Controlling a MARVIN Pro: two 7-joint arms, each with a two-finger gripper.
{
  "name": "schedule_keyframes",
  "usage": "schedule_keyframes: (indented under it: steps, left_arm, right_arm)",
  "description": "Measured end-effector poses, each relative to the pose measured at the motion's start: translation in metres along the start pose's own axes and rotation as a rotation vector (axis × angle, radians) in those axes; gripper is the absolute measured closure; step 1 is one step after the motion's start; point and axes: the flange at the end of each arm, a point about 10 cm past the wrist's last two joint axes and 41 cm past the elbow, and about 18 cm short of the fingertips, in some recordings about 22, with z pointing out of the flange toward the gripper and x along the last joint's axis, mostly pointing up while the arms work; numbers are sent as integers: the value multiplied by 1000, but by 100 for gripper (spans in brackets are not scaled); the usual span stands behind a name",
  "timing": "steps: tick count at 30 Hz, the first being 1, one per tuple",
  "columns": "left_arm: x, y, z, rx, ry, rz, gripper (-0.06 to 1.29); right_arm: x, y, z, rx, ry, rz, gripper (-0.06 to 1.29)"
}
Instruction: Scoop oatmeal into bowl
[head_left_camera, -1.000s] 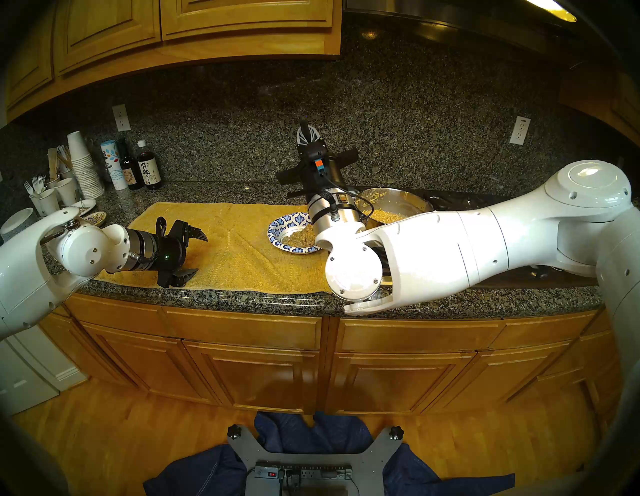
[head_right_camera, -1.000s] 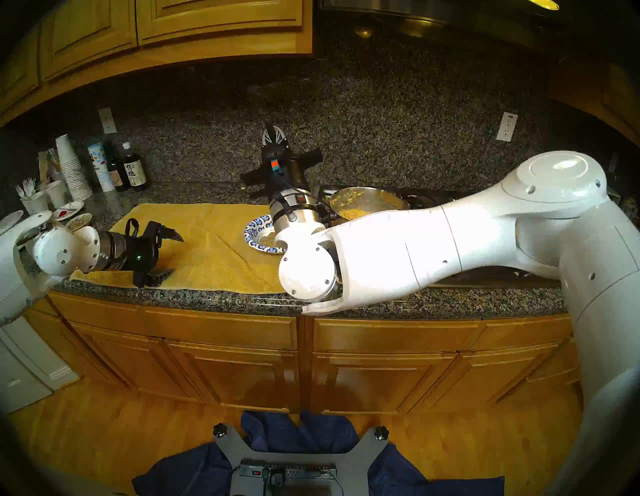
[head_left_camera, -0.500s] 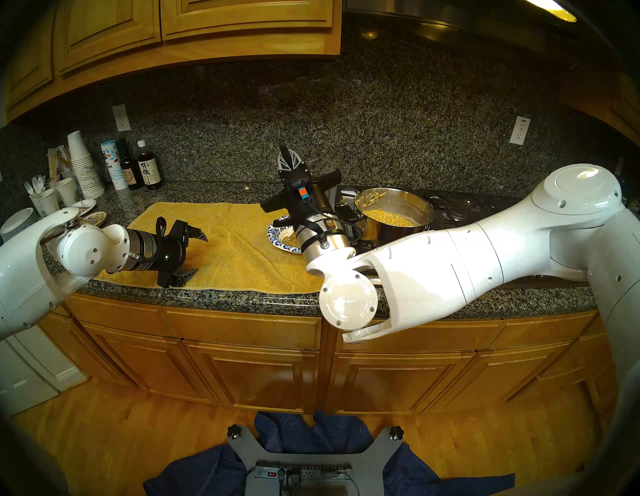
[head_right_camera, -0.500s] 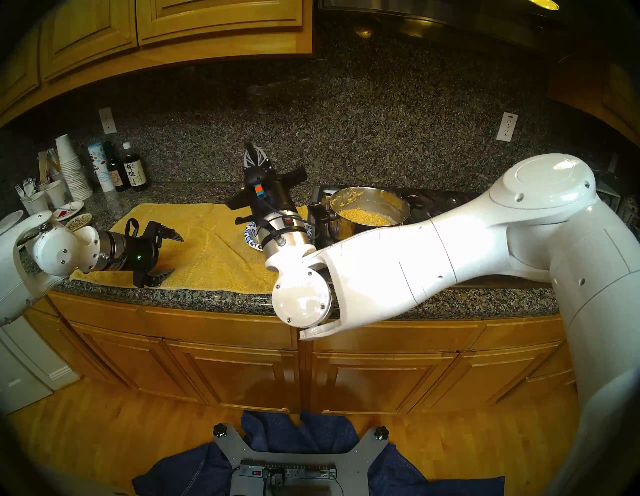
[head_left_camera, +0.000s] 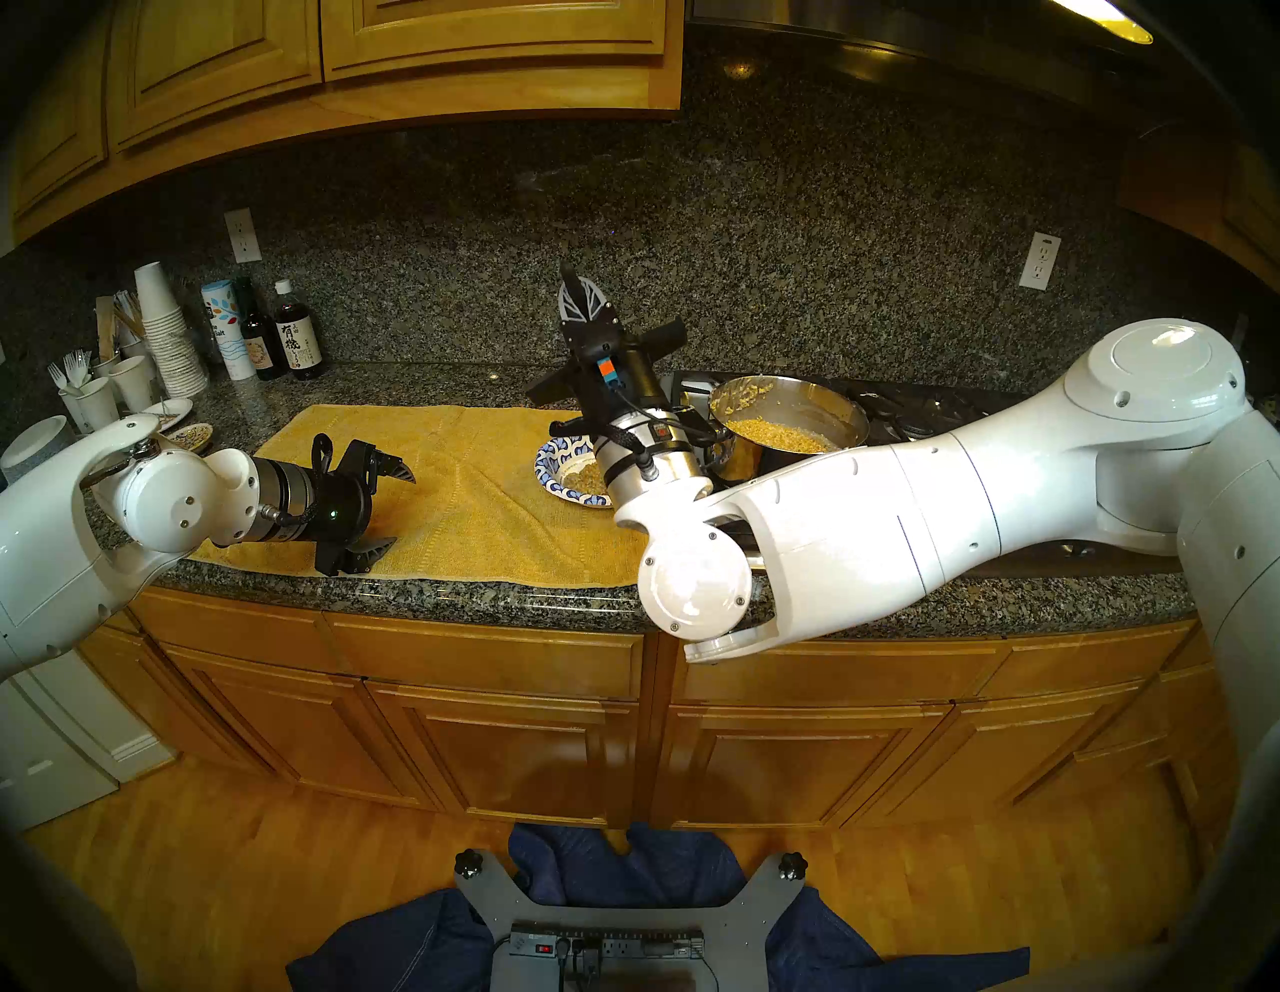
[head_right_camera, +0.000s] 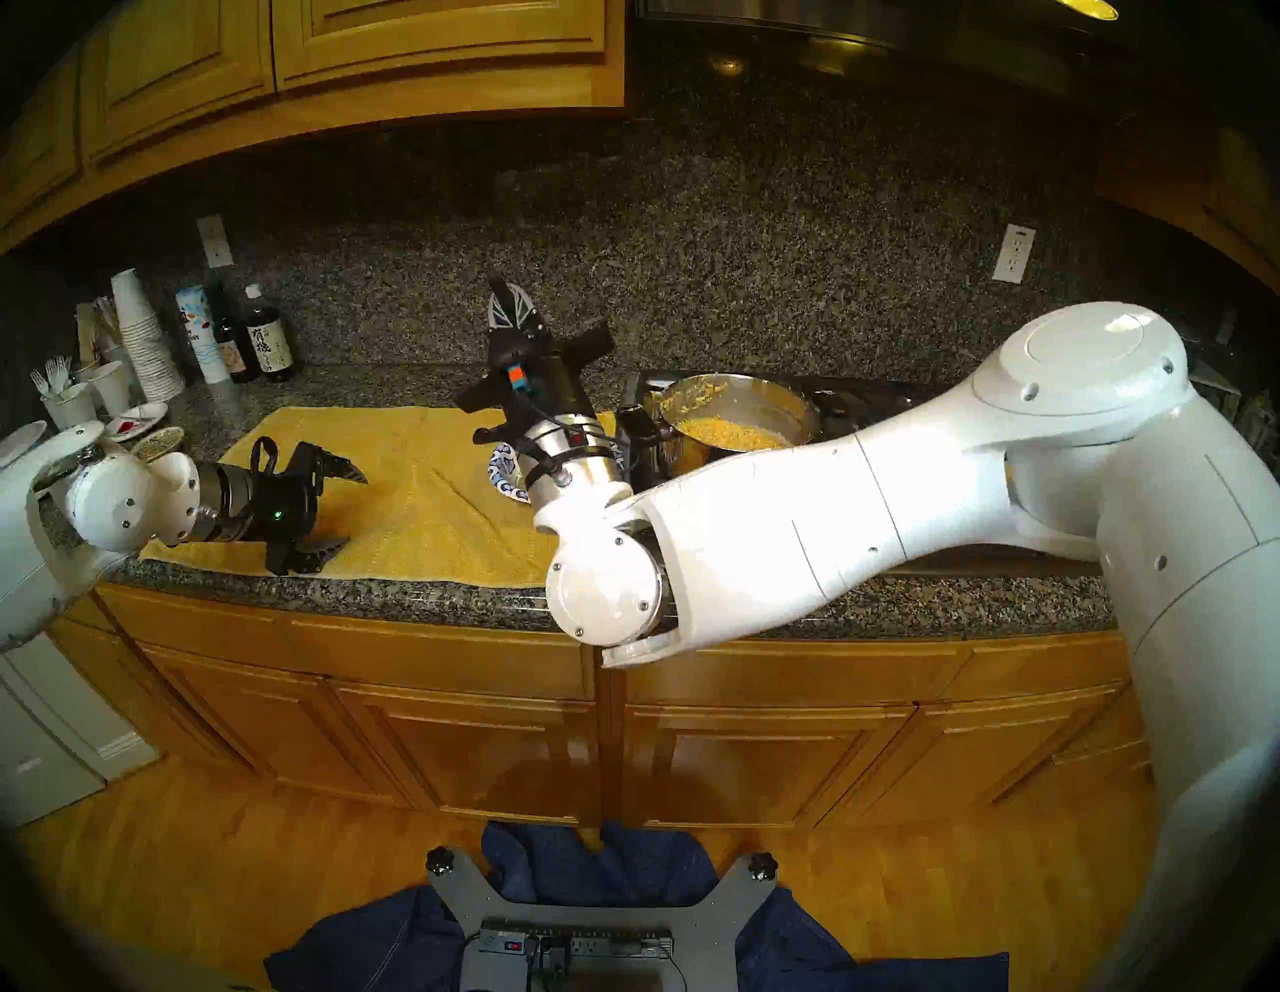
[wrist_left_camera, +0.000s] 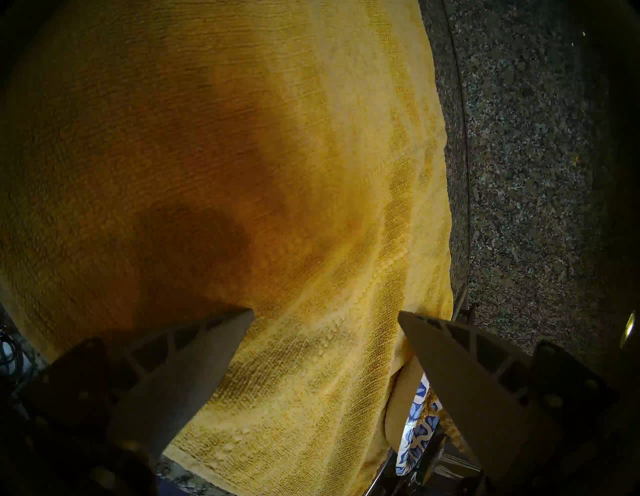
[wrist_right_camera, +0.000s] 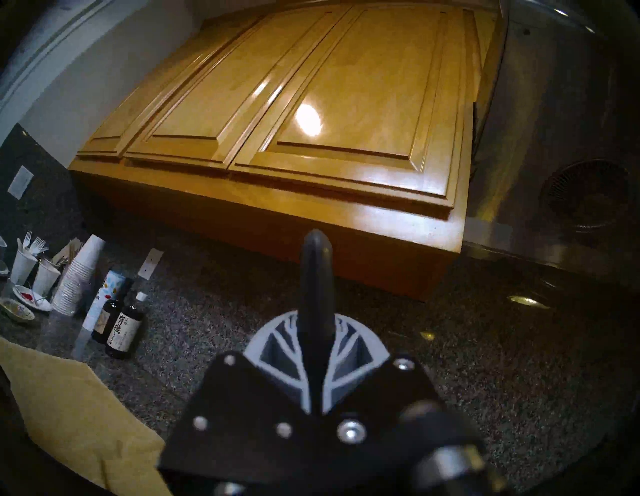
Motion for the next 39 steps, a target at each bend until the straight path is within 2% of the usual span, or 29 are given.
schedule_keyframes:
  steps: [7, 15, 22, 27, 35, 39]
  left_arm:
    - [0, 0, 0, 0, 0, 0, 1]
    - [0, 0, 0, 0, 0, 0, 1]
    - [0, 0, 0, 0, 0, 0, 1]
    - [0, 0, 0, 0, 0, 0, 1]
    - [0, 0, 0, 0, 0, 0, 1]
    - [0, 0, 0, 0, 0, 0, 1]
  right_arm:
    - [2, -2, 1, 17, 2, 5, 127]
    - [-6, -16, -18, 62, -30, 14, 127]
    - [-12, -18, -25, 72, -43, 1, 127]
    - [-12, -10, -16, 41, -31, -9, 127]
    - [1, 10, 8, -20, 16, -5, 127]
    - [5, 12, 11, -26, 17, 13, 127]
